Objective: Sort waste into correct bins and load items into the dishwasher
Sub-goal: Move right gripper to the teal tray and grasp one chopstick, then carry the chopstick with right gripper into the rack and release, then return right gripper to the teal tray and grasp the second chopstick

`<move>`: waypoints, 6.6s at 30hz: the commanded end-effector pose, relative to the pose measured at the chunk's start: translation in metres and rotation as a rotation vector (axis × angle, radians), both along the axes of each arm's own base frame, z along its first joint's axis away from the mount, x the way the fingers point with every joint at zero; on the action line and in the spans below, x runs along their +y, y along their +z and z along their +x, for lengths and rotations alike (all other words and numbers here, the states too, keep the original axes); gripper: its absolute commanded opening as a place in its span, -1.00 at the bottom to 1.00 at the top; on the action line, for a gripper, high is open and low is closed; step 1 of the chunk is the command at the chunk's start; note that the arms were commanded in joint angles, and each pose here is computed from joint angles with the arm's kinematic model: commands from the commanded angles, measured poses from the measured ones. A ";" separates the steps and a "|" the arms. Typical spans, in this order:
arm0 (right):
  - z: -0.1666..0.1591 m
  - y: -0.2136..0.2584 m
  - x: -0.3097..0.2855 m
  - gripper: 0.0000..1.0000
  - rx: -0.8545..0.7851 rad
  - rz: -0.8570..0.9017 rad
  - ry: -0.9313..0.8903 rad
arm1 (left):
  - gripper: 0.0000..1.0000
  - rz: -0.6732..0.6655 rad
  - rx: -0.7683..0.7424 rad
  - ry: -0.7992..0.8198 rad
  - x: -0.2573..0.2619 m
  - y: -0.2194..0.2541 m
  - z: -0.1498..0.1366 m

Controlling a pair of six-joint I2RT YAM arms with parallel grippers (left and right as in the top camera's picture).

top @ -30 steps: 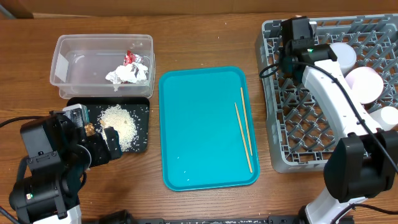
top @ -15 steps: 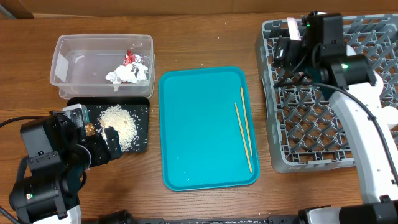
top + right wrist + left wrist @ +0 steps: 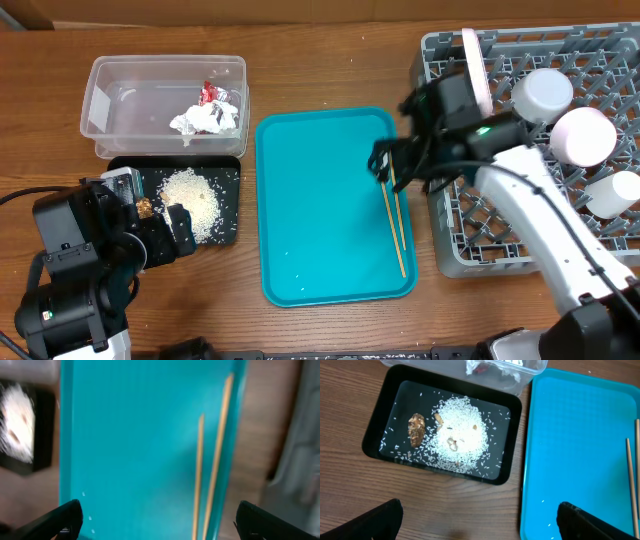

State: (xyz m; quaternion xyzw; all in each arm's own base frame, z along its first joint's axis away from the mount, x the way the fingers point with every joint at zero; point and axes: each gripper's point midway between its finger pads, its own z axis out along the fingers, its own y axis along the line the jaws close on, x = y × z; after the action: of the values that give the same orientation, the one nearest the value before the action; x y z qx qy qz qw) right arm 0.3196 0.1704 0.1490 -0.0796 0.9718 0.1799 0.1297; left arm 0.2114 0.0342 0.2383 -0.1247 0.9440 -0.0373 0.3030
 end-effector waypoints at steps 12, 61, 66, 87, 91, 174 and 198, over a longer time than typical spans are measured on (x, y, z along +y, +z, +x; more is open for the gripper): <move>-0.043 -0.088 0.008 0.89 0.076 -0.152 0.085 | 1.00 -0.013 -0.011 0.005 -0.001 0.002 0.000; -0.098 -0.165 -0.011 -0.69 0.419 -0.347 0.049 | 1.00 -0.013 -0.011 0.005 -0.001 0.002 0.000; -0.096 -0.165 -0.018 -0.70 0.410 -0.388 0.017 | 1.00 -0.013 -0.011 0.005 -0.001 0.002 0.000; -0.090 -0.167 -0.017 -0.92 0.388 -0.386 0.014 | 1.00 -0.013 -0.011 0.005 -0.001 0.002 0.000; -0.084 -0.159 -0.013 -0.92 0.378 -0.381 0.013 | 1.00 -0.013 -0.011 0.005 -0.001 0.002 0.000; -0.004 -0.057 -0.130 -0.44 0.015 -0.403 -0.026 | 1.00 -0.013 -0.011 0.005 -0.001 0.002 0.000; 0.021 0.011 -0.033 0.08 -0.045 -0.051 0.122 | 1.00 -0.013 -0.011 0.005 -0.001 0.002 0.000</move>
State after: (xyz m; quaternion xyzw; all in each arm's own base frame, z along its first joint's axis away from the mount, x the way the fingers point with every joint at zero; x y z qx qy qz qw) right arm 0.3493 0.1212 0.1851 -0.1308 0.9628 0.1549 0.1785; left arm 0.2114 0.0342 0.2383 -0.1249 0.9440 -0.0374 0.3030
